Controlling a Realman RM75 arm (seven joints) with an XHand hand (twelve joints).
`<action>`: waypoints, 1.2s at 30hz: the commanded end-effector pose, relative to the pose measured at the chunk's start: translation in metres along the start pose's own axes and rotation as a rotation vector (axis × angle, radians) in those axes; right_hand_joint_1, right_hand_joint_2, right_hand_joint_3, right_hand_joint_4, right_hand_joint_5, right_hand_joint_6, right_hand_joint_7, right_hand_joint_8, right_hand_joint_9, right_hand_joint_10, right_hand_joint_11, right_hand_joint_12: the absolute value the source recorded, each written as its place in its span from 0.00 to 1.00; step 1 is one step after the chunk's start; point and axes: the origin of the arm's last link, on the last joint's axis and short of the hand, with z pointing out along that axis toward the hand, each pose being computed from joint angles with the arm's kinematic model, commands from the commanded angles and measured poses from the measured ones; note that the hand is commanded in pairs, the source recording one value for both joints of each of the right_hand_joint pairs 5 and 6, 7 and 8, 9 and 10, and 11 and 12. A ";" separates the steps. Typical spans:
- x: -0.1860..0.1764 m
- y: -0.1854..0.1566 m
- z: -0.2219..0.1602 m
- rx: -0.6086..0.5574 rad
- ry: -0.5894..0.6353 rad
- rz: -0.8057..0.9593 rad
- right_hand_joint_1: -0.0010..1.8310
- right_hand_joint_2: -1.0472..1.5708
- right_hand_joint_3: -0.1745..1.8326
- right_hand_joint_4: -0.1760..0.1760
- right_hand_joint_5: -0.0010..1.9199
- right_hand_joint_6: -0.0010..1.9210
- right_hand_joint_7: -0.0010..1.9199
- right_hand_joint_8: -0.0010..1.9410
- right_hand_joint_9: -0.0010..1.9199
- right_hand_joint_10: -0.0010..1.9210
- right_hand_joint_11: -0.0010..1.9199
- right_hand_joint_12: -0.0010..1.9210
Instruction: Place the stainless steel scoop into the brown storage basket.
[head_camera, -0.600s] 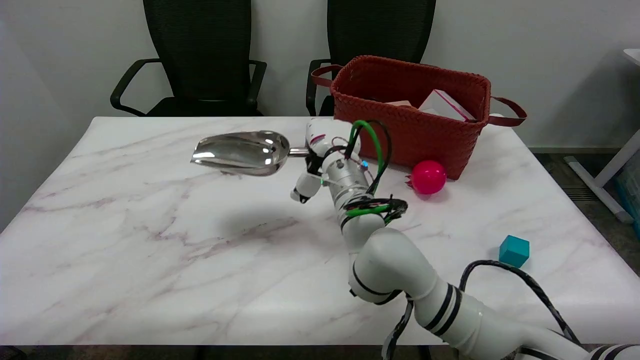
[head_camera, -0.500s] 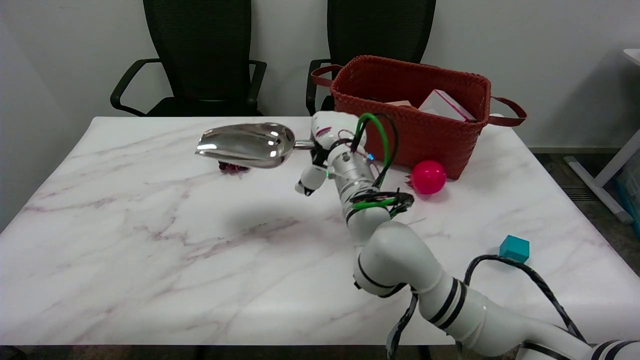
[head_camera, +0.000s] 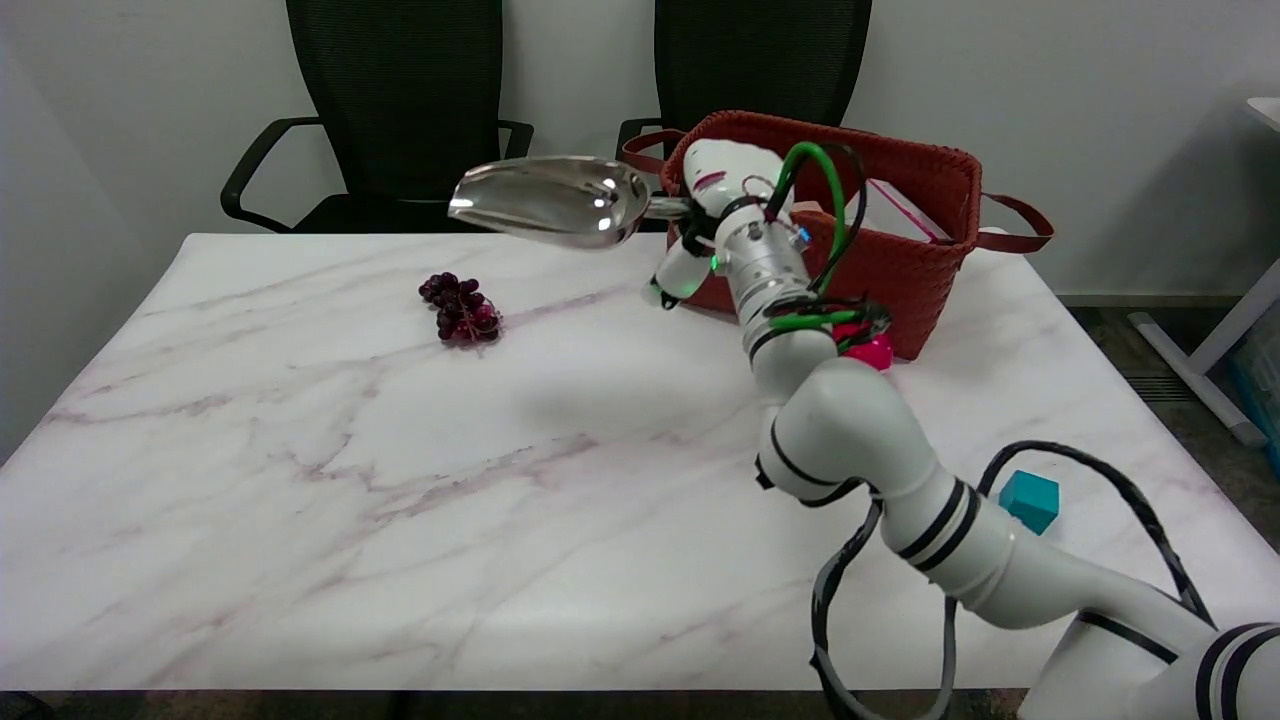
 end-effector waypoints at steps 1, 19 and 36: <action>0.051 0.061 0.059 -0.089 0.101 -0.027 0.66 0.43 0.37 0.50 0.94 0.94 0.98 0.97 0.99 0.99 0.92 0.92; 0.088 0.155 0.122 -0.240 0.107 -0.121 0.65 0.44 0.38 0.50 0.95 0.95 0.98 0.97 0.99 0.99 0.92 0.92; 0.074 0.204 0.142 -0.348 0.020 -0.238 0.64 0.46 0.38 0.50 0.97 0.97 0.98 0.97 1.00 1.00 0.93 0.93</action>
